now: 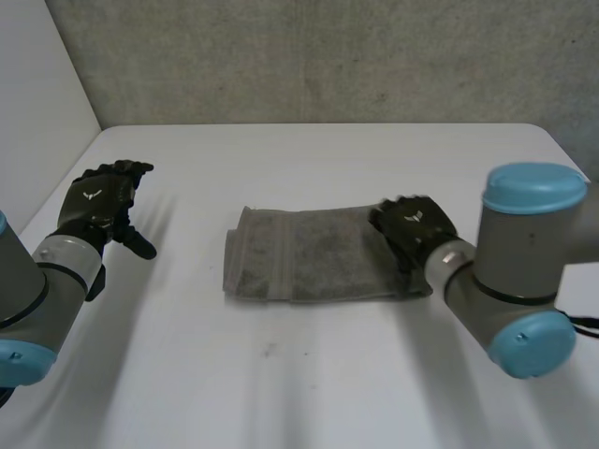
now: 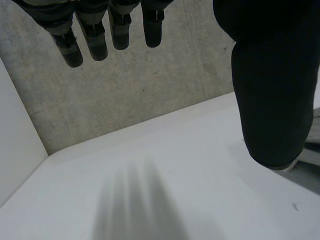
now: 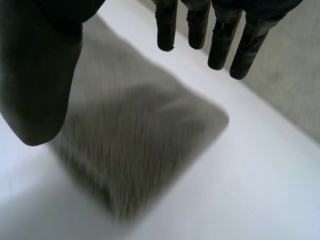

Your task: Fold the towel.

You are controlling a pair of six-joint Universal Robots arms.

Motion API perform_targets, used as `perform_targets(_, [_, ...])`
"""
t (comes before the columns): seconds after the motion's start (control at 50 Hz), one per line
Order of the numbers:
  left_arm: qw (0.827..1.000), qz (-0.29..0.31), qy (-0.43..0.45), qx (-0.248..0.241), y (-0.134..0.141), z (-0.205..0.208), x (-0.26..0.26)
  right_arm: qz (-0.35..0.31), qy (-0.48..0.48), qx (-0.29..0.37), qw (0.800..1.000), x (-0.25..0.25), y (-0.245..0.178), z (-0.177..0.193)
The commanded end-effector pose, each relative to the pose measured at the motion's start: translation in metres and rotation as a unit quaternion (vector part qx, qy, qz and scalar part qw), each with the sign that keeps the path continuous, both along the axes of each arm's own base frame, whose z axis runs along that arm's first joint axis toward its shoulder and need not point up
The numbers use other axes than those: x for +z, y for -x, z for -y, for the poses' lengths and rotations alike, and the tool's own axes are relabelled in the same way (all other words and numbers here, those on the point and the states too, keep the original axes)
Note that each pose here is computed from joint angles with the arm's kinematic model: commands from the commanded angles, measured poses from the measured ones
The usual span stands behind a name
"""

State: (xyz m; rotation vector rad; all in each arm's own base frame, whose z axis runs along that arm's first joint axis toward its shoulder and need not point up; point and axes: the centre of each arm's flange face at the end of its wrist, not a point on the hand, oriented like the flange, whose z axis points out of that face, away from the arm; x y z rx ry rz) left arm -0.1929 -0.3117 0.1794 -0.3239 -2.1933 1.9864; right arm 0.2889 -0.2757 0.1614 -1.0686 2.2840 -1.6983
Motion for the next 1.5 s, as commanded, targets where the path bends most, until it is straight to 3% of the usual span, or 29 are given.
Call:
perform_targets(0.02, [1.0, 0.001, -0.002, -0.007, 0.005, -0.003, -0.003, -0.025, -0.029, -0.013, 0.999, -0.031, 0.023, 0.006])
perform_targets(0.18, [1.0, 0.001, -0.001, -0.011, 0.008, -0.005, -0.001, -0.027, 0.014, -0.022, 0.999, -0.027, 0.028, 0.021])
perform_targets(0.28, [1.0, -0.001, 0.01, -0.02, 0.013, -0.007, 0.007, -0.062, 0.092, -0.002, 0.994, 0.0, 0.017, 0.034])
perform_targets(0.32, [0.999, -0.001, 0.017, -0.027, 0.018, -0.007, 0.011, -0.077, 0.162, 0.058, 0.982, 0.026, -0.019, 0.022])
perform_targets(0.34, [0.999, -0.003, 0.032, -0.034, 0.023, -0.008, 0.02, -0.077, 0.163, 0.059, 0.982, 0.026, -0.02, 0.022])
perform_targets(0.36, [0.998, -0.008, 0.054, -0.041, 0.028, -0.008, 0.035, -0.075, 0.2, 0.111, 0.971, 0.038, -0.053, 0.001])
perform_targets(0.38, [0.998, -0.008, 0.054, -0.041, 0.028, -0.008, 0.035, -0.075, 0.2, 0.112, 0.97, 0.038, -0.053, 0.001])
perform_targets(0.42, [0.996, -0.013, 0.072, -0.047, 0.033, -0.008, 0.049, -0.078, 0.248, 0.194, 0.946, 0.044, -0.106, -0.035])
perform_targets(0.46, [0.995, -0.018, 0.086, -0.057, 0.04, -0.01, 0.068, -0.085, 0.258, 0.229, 0.935, 0.039, -0.125, -0.049])
perform_targets(0.52, [0.993, -0.021, 0.089, -0.07, 0.05, -0.011, 0.084, -0.11, 0.24, 0.302, 0.916, 0.016, -0.15, -0.078])
perform_targets(0.62, [0.994, -0.024, 0.072, -0.077, 0.068, -0.013, 0.097, -0.153, 0.174, 0.349, 0.908, -0.021, -0.163, -0.101])
perform_targets(0.7, [0.996, -0.037, 0.055, -0.058, 0.072, -0.007, 0.102, -0.149, 0.153, 0.325, 0.921, -0.015, -0.161, -0.096])
perform_targets(0.74, [0.996, -0.045, 0.049, -0.052, 0.074, -0.004, 0.105, -0.073, 0.124, 0.262, 0.954, 0.011, -0.155, -0.082])
perform_targets(0.76, [0.997, -0.052, 0.042, -0.047, 0.076, 0.0, 0.106, -0.072, 0.123, 0.261, 0.955, 0.011, -0.155, -0.082])
perform_targets(0.8, [0.997, -0.058, 0.035, -0.047, 0.079, 0.004, 0.105, 0.056, 0.073, 0.183, 0.979, 0.051, -0.139, -0.062])
perform_targets(0.82, [0.997, -0.061, 0.028, -0.049, 0.083, 0.007, 0.103, 0.057, 0.072, 0.182, 0.979, 0.051, -0.139, -0.061])
perform_targets(0.84, [0.997, -0.061, 0.019, -0.053, 0.088, 0.008, 0.099, 0.109, 0.045, 0.149, 0.982, 0.064, -0.126, -0.052])
perform_targets(0.86, [0.997, -0.061, 0.019, -0.053, 0.088, 0.008, 0.099, 0.109, 0.044, 0.149, 0.982, 0.064, -0.126, -0.052])
perform_targets(0.9, [0.996, -0.054, -0.005, -0.064, 0.1, 0.008, 0.081, 0.171, 0.008, 0.095, 0.981, 0.076, -0.102, -0.031])
perform_targets(1.04, [0.993, -0.025, -0.074, -0.084, 0.119, 0.0, 0.022, 0.163, -0.005, 0.045, 0.986, 0.066, -0.075, -0.002])
perform_targets(1.16, [0.984, 0.013, -0.152, -0.094, 0.125, -0.016, -0.042, 0.133, -0.051, 0.036, 0.989, 0.017, -0.082, 0.011])
perform_targets(1.32, [0.981, 0.023, -0.171, -0.094, 0.123, -0.02, -0.058, 0.078, -0.11, 0.034, 0.99, -0.034, -0.086, 0.016])
perform_targets(1.4, [0.985, 0.01, -0.143, -0.093, 0.124, -0.017, -0.033, 0.066, -0.098, 0.036, 0.992, -0.024, -0.086, 0.016])
perform_targets(1.46, [0.992, -0.01, -0.093, -0.083, 0.121, -0.017, 0.009, 0.094, -0.061, 0.041, 0.993, 0.017, -0.086, 0.016])
perform_targets(1.5, [0.995, -0.02, -0.068, -0.073, 0.118, -0.016, 0.03, 0.135, 0.006, 0.04, 0.99, 0.08, -0.079, 0.012])
